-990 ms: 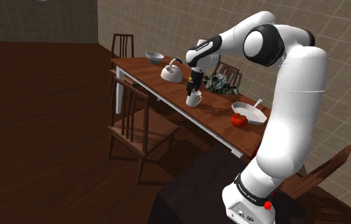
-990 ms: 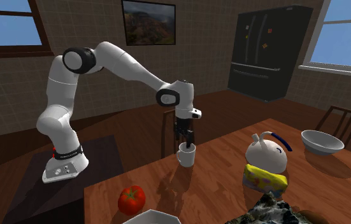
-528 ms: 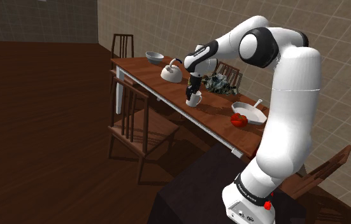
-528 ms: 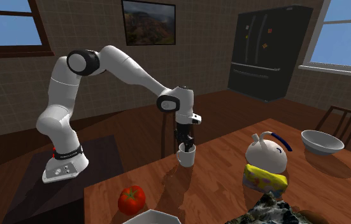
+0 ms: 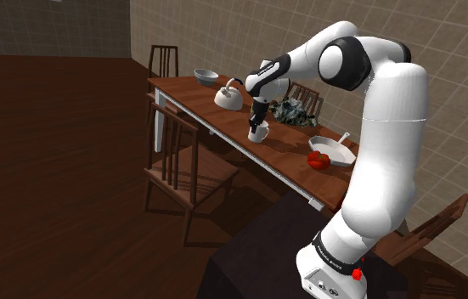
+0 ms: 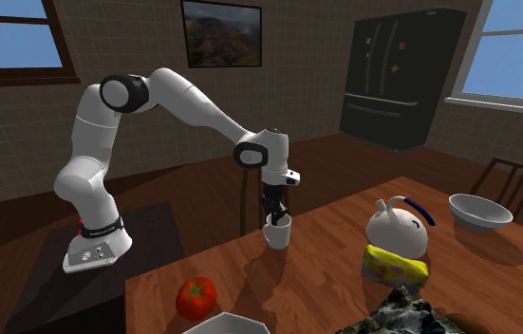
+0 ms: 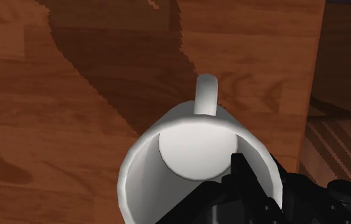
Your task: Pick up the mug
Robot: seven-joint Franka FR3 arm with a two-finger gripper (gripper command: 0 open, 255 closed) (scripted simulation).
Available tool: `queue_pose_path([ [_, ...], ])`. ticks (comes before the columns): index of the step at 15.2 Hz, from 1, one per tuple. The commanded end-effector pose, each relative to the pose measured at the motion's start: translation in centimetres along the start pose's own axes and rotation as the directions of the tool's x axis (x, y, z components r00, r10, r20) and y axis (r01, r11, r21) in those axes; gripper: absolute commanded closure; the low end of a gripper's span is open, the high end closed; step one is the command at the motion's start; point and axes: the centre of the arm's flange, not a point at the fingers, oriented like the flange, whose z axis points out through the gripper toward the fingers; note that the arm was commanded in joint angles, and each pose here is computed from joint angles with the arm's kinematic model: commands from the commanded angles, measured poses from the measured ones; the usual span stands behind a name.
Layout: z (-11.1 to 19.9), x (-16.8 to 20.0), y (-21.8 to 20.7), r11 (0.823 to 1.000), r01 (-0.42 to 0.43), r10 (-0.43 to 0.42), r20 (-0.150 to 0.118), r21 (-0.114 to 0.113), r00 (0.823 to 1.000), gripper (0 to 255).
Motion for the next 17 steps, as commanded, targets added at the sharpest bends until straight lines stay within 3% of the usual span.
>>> queue_pose_path([
  [1,-0.1,0.0,0.0,1.000,0.000,0.000,0.000,0.000,1.000,255],
  [17,-8.0,-0.5,0.6,1.000,0.000,0.000,0.000,0.000,1.000,255],
])
